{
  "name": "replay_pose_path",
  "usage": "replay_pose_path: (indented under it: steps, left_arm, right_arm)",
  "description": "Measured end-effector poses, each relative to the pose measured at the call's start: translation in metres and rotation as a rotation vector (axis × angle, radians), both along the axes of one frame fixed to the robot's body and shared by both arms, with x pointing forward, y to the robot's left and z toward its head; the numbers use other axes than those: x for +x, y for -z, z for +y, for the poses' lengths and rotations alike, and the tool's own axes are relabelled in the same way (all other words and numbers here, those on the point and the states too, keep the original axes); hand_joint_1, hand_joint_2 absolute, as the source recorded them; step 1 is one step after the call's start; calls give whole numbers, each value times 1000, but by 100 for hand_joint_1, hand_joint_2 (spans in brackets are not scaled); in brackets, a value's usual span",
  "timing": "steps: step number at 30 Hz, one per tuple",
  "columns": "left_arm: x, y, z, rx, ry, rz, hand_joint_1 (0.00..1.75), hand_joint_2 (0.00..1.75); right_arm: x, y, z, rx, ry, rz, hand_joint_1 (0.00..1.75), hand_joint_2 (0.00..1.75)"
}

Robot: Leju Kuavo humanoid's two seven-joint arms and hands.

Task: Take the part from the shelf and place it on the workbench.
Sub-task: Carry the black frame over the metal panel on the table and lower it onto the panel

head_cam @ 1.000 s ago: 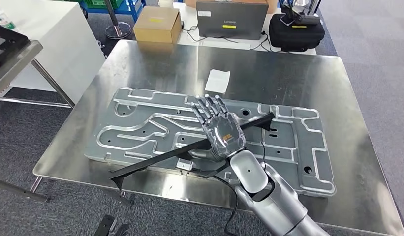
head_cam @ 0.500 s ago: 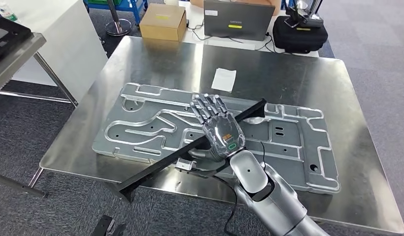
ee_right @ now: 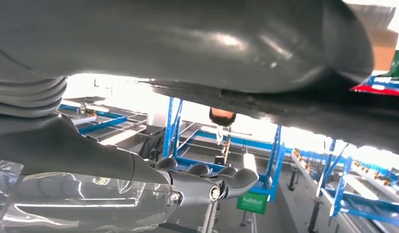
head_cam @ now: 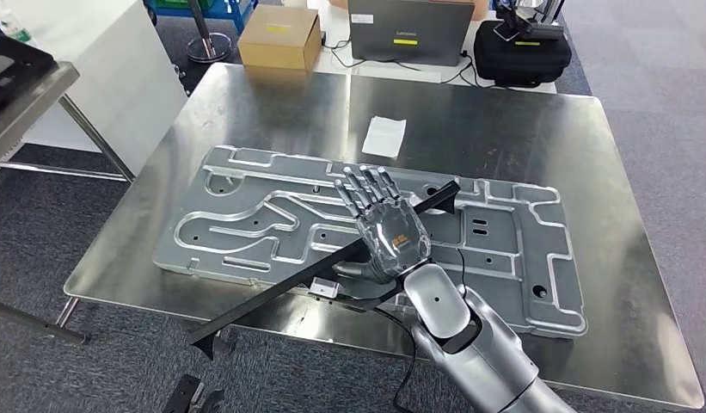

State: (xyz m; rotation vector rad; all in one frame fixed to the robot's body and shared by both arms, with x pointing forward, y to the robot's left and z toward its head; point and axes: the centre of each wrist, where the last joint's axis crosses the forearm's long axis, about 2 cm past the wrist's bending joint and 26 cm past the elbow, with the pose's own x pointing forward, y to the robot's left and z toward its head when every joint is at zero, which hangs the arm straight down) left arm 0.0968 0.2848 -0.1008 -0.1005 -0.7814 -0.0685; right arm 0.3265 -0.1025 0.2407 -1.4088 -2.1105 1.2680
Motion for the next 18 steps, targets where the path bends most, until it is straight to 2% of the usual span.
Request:
replay_pose_path:
  steps: [18]
  left_arm:
    - [-1,0,1,2,0,2,0,0]
  right_arm:
    - [0,0,0,0,0,1,0,0]
